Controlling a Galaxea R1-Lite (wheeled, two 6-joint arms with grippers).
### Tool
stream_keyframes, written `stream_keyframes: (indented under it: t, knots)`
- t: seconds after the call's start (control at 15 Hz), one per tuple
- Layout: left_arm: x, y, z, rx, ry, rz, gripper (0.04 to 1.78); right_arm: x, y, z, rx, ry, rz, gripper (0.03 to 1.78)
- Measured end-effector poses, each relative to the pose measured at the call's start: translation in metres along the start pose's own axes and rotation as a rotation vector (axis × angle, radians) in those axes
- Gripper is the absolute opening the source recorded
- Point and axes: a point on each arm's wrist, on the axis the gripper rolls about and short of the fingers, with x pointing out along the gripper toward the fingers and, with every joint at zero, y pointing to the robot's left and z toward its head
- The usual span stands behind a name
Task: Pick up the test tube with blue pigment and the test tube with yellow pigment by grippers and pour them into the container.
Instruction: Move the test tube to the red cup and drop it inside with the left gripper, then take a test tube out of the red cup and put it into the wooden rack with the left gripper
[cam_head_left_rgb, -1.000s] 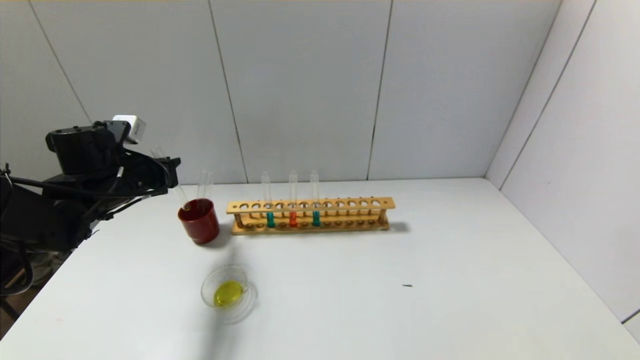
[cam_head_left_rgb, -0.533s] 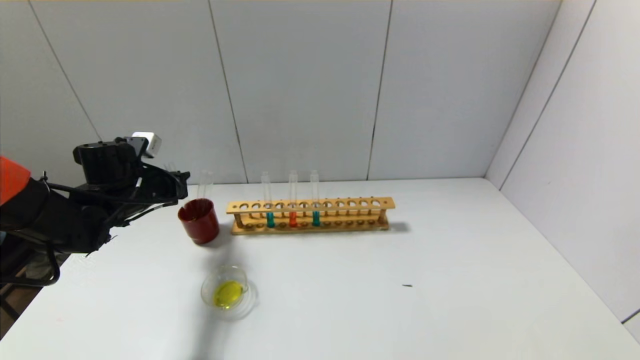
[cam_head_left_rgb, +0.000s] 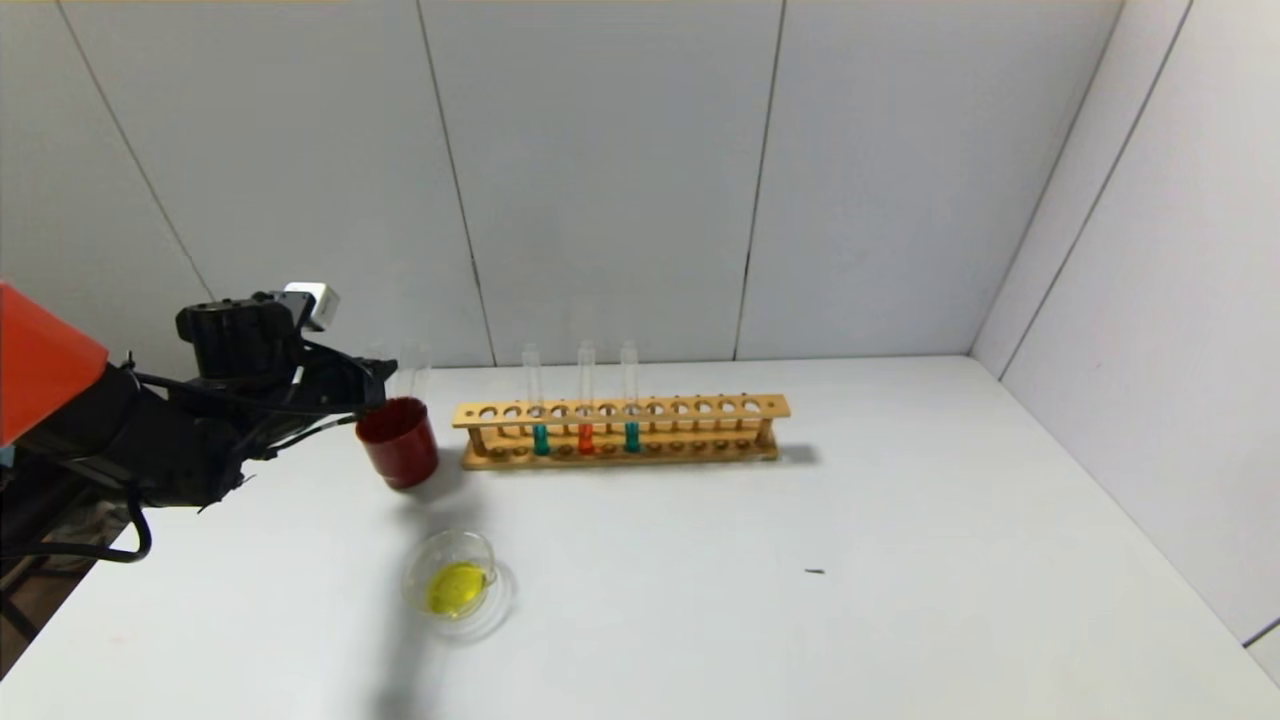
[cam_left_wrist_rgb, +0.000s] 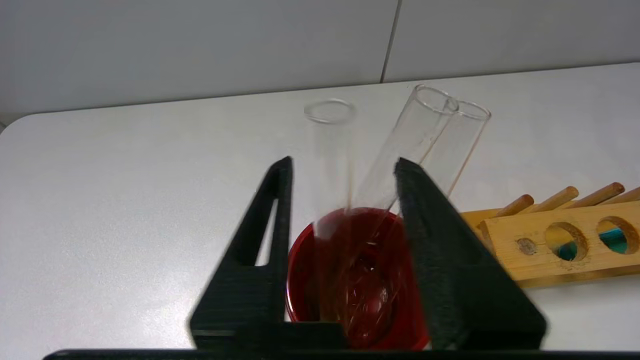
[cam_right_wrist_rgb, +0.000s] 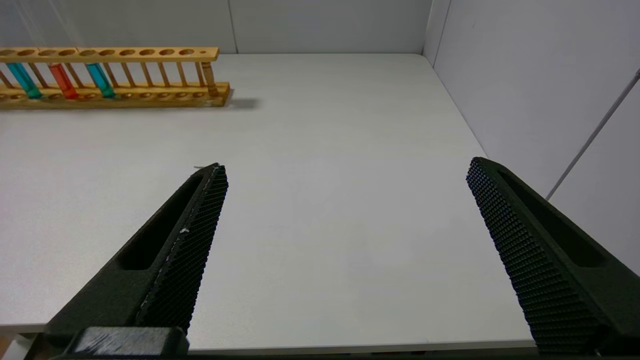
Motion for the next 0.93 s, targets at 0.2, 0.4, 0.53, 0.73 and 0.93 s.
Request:
stream_keyframes:
  t: [0.2,0.4,0.53,0.73,0.93]
  knots:
    - [-0.001,0.000,-0.001,0.000,0.003,0.000,1.31,0.000,0.000,0.000,0.000,0.000,0.000,1.75]
    - [-0.008,-0.001,0.008,0.004,-0.020,0.000,1.64,0.000,0.000,0.000,0.000,0.000,0.000,1.75]
    - [-0.018,-0.004,0.022,0.014,-0.056,-0.004,1.74,0.000,0.000,0.000,0.000,0.000,0.000,1.75]
    - [-0.041,-0.022,0.046,0.027,-0.127,-0.048,1.75,0.000,0.000,0.000,0.000,0.000,0.000,1.75]
    - [-0.063,-0.057,0.049,0.038,-0.137,-0.164,1.75,0.000,0.000,0.000,0.000,0.000,0.000,1.75]
